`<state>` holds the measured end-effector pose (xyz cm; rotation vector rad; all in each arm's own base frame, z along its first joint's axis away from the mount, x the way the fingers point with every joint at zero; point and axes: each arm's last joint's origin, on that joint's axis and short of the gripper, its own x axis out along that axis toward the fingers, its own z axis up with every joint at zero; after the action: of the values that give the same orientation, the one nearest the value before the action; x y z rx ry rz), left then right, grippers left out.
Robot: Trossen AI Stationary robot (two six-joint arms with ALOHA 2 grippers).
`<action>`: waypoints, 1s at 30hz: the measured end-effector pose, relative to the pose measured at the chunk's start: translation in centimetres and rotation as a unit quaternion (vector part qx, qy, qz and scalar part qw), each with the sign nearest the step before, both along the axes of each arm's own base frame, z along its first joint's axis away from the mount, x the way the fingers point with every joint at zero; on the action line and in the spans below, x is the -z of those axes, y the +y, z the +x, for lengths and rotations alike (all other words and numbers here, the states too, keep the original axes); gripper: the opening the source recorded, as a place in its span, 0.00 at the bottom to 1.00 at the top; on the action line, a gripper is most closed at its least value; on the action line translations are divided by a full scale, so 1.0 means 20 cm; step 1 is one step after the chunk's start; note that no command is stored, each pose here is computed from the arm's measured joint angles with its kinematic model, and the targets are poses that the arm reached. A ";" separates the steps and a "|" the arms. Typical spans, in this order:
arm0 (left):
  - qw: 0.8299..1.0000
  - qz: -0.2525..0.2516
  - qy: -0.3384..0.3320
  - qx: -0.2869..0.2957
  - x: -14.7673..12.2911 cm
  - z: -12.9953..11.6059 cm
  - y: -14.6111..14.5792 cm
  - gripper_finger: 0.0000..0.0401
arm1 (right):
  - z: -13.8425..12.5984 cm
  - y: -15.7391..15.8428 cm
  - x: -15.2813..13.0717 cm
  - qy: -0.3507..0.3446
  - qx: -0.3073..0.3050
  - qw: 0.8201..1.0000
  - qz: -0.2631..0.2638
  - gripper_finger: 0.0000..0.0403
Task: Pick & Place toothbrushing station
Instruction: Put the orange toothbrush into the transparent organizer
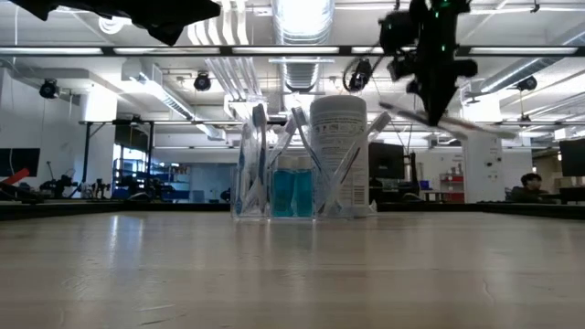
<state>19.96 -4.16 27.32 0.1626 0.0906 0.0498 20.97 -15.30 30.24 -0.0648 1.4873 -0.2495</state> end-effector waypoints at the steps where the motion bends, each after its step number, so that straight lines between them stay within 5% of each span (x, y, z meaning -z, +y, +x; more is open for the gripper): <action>1: 1.000 -0.001 0.000 0.000 0.00 0.00 0.00 0.03 | 0.02 0.04 -0.03 -0.002 -0.010 1.000 0.000 0.06; 17: 0.999 -0.019 -0.038 -0.010 -0.07 -0.05 0.02 0.03 | 0.24 1.00 -0.09 -0.029 -0.226 0.973 0.025 0.06; 30: 0.997 -0.062 -0.037 -0.013 -0.06 -0.05 0.02 0.02 | 0.49 1.45 0.54 0.143 -0.274 0.951 -0.028 0.06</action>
<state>18.95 -3.85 28.61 0.0351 0.0221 0.0752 30.78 13.68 19.51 -0.5734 1.6858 0.1767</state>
